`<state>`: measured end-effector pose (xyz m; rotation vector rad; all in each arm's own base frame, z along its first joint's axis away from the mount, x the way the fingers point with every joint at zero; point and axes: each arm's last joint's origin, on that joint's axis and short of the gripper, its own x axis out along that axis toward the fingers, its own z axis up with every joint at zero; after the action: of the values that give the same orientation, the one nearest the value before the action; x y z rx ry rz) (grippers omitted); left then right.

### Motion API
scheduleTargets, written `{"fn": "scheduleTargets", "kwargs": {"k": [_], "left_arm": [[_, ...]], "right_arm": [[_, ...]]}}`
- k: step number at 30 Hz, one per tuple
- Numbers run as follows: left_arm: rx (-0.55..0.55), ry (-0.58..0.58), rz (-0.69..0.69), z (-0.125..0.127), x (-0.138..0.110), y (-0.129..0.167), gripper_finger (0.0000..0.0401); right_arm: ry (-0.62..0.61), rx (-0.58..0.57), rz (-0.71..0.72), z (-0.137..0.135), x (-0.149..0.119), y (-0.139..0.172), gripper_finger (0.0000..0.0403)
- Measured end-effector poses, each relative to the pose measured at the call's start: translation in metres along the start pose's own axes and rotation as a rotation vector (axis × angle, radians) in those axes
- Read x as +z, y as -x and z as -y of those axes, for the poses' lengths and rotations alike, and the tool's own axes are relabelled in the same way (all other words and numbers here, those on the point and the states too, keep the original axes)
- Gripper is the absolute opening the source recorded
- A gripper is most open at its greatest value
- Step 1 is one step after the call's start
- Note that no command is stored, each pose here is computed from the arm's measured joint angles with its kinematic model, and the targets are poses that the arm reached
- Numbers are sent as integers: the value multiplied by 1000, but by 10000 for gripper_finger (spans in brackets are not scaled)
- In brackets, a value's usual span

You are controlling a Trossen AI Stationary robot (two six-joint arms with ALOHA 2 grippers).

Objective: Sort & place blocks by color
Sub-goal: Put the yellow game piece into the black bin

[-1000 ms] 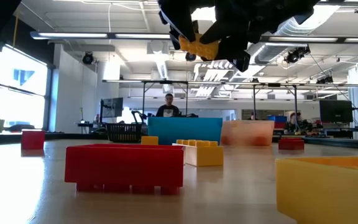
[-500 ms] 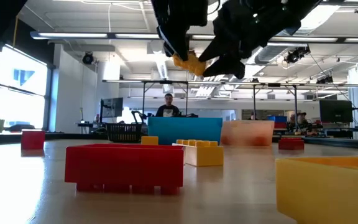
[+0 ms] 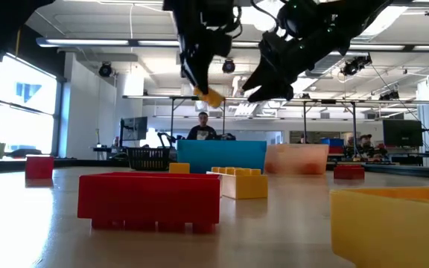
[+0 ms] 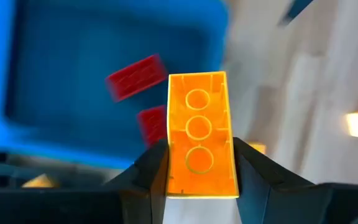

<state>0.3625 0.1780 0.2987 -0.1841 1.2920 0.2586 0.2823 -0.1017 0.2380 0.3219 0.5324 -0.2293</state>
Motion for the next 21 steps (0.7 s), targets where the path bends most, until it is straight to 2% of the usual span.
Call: {"fn": "scheduleTargets", "kwargs": {"k": [5,9,15,21], "left_arm": [[59,109,-47,-36,-11,2,114],[118,205,-56,-65,-20,4,114],[197,436,-42,-106,-34,8,115],[263,672,14,-136,-44,11,115]], "right_arm": [[-31,-46,4,17,2,3,225],[-6,-73,-11,28,1,6,225],[26,-79,-38,37,0,8,225],[47,-80,-44,41,-1,10,225]]}}
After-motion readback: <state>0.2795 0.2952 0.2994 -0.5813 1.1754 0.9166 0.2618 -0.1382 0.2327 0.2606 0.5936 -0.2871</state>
